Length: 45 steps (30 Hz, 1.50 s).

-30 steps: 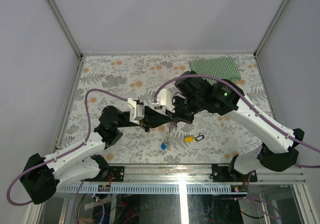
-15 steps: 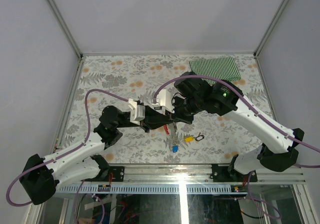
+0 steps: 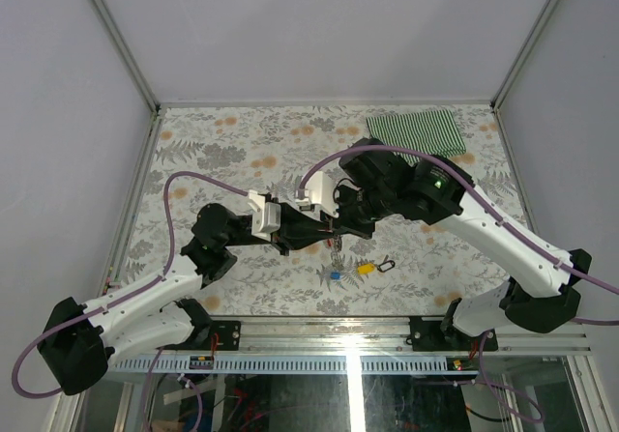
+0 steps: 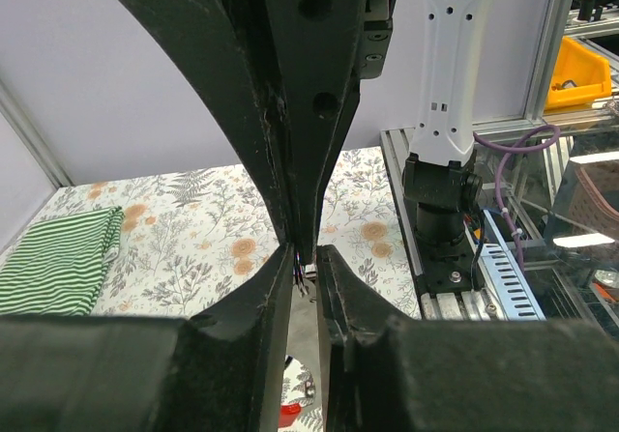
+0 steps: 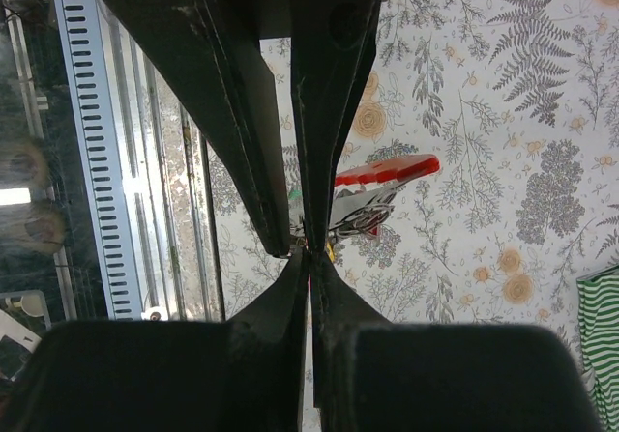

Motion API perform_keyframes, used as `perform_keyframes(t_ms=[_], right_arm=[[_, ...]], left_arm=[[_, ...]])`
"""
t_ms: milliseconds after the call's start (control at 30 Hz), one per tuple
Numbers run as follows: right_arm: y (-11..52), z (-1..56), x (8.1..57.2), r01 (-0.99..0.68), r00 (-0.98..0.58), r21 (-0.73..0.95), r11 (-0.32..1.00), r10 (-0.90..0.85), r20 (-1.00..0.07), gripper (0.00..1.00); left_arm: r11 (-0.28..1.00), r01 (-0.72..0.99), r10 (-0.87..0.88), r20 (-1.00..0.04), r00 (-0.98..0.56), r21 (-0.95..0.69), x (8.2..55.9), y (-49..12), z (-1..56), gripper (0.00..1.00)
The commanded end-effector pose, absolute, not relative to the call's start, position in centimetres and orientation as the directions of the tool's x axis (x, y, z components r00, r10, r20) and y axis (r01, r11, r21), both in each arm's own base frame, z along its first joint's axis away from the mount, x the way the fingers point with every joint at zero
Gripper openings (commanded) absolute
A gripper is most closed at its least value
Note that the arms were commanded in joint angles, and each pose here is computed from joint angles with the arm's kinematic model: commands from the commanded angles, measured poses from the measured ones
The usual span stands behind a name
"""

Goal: Put the keys on the keyring

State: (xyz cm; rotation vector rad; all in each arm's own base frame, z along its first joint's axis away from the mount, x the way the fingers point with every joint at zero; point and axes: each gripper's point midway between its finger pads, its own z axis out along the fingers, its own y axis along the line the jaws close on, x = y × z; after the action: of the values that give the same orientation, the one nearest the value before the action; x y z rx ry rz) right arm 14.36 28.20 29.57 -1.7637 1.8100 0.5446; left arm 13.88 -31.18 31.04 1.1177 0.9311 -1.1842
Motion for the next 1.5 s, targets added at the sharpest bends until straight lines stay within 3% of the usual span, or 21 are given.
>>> perform_keyframes(t_ms=[0, 167, 433, 633, 700, 833, 933, 1167, 1467], right_arm=[[28.4, 32.0, 14.7, -0.984, 0.061, -0.160, 0.073, -0.713, -0.698, 0.00], [28.4, 32.1, 14.7, -0.984, 0.063, -0.161, 0.072, -0.710, -0.701, 0.00], [28.5, 32.1, 14.7, -0.984, 0.066, -0.165, 0.072, -0.709, -0.702, 0.00], [28.3, 32.5, 15.0, -0.979, 0.072, -0.184, 0.088, -0.697, -0.713, 0.00], [28.3, 32.7, 15.1, -0.976, 0.076, -0.196, 0.098, -0.688, -0.722, 0.04], [28.1, 33.4, 15.4, -0.966, 0.076, -0.219, 0.139, -0.656, -0.751, 0.20], [28.1, 34.2, 16.0, -0.951, 0.070, -0.239, 0.195, -0.618, -0.783, 0.25], [28.1, 37.0, 17.4, -0.890, 0.018, -0.202, 0.409, -0.412, -0.911, 0.35], [29.1, 37.7, 17.1, -0.842, -0.166, 0.103, 0.529, -0.074, -0.983, 0.31]], left_arm=[[-0.005, 0.980, -0.240, -0.951, 0.192, 0.200, 13.2, -31.2, 32.3, 0.16], [-0.004, 0.979, -0.240, -0.951, 0.195, 0.201, 13.2, -31.2, 32.3, 0.15], [-0.005, 0.980, -0.238, -0.952, 0.191, 0.198, 13.2, -31.2, 32.3, 0.00], [-0.007, 0.980, -0.235, -0.952, 0.194, 0.201, 13.1, -31.1, 32.2, 0.00], [0.005, 0.979, -0.245, -0.949, 0.198, 0.203, 13.1, -31.0, 32.2, 0.00], [0.060, 0.976, -0.296, -0.930, 0.218, 0.209, 13.4, -30.4, 33.0, 0.00], [0.108, 0.973, -0.343, -0.911, 0.228, 0.203, 13.6, -29.8, 33.7, 0.00], [0.201, 0.968, -0.482, -0.845, 0.233, 0.152, 13.9, -28.1, 35.5, 0.00], [0.252, 0.964, -0.618, -0.752, 0.231, 0.089, 13.9, -26.1, 37.3, 0.00]])
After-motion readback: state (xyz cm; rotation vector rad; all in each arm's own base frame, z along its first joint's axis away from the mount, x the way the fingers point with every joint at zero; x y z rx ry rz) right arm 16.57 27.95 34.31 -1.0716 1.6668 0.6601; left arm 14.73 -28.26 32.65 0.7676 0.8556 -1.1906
